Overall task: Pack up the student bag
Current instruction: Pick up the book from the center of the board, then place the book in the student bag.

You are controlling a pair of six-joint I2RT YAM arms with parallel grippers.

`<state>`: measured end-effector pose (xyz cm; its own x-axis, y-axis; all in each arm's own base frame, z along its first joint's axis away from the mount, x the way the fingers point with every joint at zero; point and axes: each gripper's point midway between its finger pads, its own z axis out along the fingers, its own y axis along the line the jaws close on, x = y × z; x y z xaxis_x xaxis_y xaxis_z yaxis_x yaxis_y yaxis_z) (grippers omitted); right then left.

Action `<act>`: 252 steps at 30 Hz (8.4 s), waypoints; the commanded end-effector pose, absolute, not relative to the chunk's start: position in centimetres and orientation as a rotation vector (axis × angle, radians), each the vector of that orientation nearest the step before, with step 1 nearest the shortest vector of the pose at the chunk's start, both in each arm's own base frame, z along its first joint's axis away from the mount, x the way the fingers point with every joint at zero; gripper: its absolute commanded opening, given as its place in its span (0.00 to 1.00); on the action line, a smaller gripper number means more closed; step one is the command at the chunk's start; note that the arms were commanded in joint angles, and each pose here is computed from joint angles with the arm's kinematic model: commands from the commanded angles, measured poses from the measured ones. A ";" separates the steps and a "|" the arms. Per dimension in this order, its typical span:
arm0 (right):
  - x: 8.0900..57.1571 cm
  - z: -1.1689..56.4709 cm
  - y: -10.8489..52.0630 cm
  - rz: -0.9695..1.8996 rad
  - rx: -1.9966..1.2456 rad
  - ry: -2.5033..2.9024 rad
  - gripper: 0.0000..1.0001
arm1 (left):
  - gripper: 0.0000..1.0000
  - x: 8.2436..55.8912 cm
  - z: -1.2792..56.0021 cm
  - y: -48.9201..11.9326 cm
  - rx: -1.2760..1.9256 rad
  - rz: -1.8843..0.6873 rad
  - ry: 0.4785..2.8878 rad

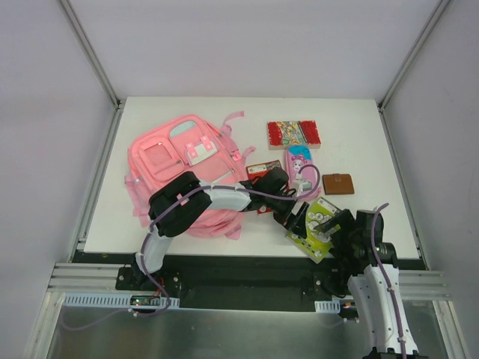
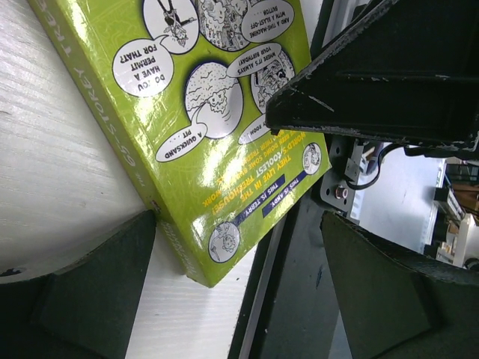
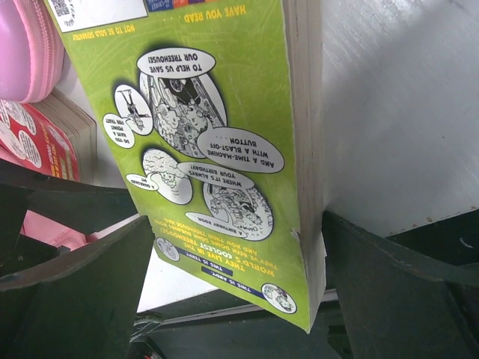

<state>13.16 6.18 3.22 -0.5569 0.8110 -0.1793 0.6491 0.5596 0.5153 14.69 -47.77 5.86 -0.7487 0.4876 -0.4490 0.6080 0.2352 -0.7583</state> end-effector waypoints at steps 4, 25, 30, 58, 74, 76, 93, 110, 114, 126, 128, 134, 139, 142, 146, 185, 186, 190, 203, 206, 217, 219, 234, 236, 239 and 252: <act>11.7 1.6 6.6 0.546 1.242 2.484 0.95 | 0.84 13.3 6.6 -48.7 1.079 -1.637 2.357; 6.9 2.3 8.5 0.611 1.398 2.613 0.96 | 0.79 12.0 5.6 -47.3 1.029 -1.560 2.434; 7.0 2.6 8.3 0.595 1.403 2.595 0.96 | 0.79 13.2 6.2 -47.2 1.005 -1.543 2.420; 9.6 0.8 6.6 0.396 1.326 2.538 0.96 | 0.81 16.1 8.7 -48.1 1.076 -1.657 2.309; 11.0 0.8 8.2 0.591 1.345 2.439 0.96 | 0.81 14.3 6.2 -48.4 1.104 -1.663 2.374; 10.9 0.6 8.4 0.603 1.347 2.453 0.96 | 0.81 14.1 6.2 -48.5 1.105 -1.664 2.374; 11.9 5.0 9.9 0.784 1.251 2.402 0.85 | 0.80 13.8 7.5 -48.5 1.117 -1.671 2.343; 13.0 8.3 10.9 0.930 1.156 2.299 0.69 | 0.80 13.2 8.1 -48.4 1.147 -1.694 2.325; 13.4 8.8 11.1 0.953 1.130 2.286 0.69 | 0.80 12.9 8.2 -48.3 1.155 -1.698 2.322; 13.3 10.0 11.7 1.018 1.110 2.270 0.63 | 0.80 11.5 8.4 -47.9 1.197 -1.717 2.314; 13.3 9.7 11.8 1.026 1.117 2.273 0.63 | 0.80 11.3 8.2 -47.8 1.201 -1.714 2.318; 13.0 9.4 12.1 1.058 1.108 2.277 0.59 | 0.79 10.5 7.6 -47.1 1.203 -1.701 2.339; 13.0 10.0 12.9 1.152 1.065 2.245 0.58 | 0.79 10.2 7.5 -46.4 1.195 -1.689 2.351; 12.7 9.7 12.9 1.155 1.071 2.253 0.60 | 0.79 9.9 7.6 -46.5 1.203 -1.693 2.345; 12.9 8.9 12.9 1.140 1.080 2.260 0.60 | 0.79 10.1 7.8 -46.8 1.204 -1.699 2.337; 16.6 17.8 9.1 0.781 0.732 2.157 0.01 | 0.99 22.6 16.8 -33.4 0.736 -0.747 2.228; 16.8 18.2 9.1 0.779 0.724 2.148 0.01 | 0.99 22.7 17.4 -32.4 0.696 -0.722 2.226; 17.7 19.1 9.2 0.775 0.686 2.140 0.01 | 0.99 22.7 16.1 -29.3 0.649 -0.579 2.260; 19.1 20.3 10.2 0.837 0.634 2.113 0.01 | 0.90 24.4 11.2 -26.2 0.763 -0.212 2.386; 19.2 20.0 10.4 0.847 0.640 2.115 0.01 | 0.80 24.5 11.4 -27.3 0.789 -0.250 2.385; 19.2 19.4 10.6 0.855 0.635 2.130 0.01 | 0.61 22.1 10.8 -29.6 0.863 -0.335 2.425; 19.2 19.4 10.6 0.857 0.634 2.132 0.01 | 0.62 21.4 10.5 -29.6 0.859 -0.355 2.459; 19.3 19.3 10.6 0.864 0.639 2.124 0.01 | 0.35 24.0 8.6 -28.2 0.844 -0.110 2.458; 19.3 19.2 10.6 0.862 0.640 2.124 0.01 | 0.28 24.1 8.4 -28.1 0.842 -0.094 2.463; 19.3 19.2 10.6 0.861 0.643 2.126 0.01 | 0.14 24.2 8.3 -28.0 0.845 -0.084 2.459; 19.6 19.6 11.9 0.934 0.555 2.132 0.01 | 0.00 24.6 13.6 -28.4 0.826 -0.193 2.349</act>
<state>17.83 10.23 16.03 -0.6537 0.6522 -0.3838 0.2629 0.6713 0.6930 23.62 -27.79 7.98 -0.6650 0.5571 -0.4974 0.5992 0.7955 0.0899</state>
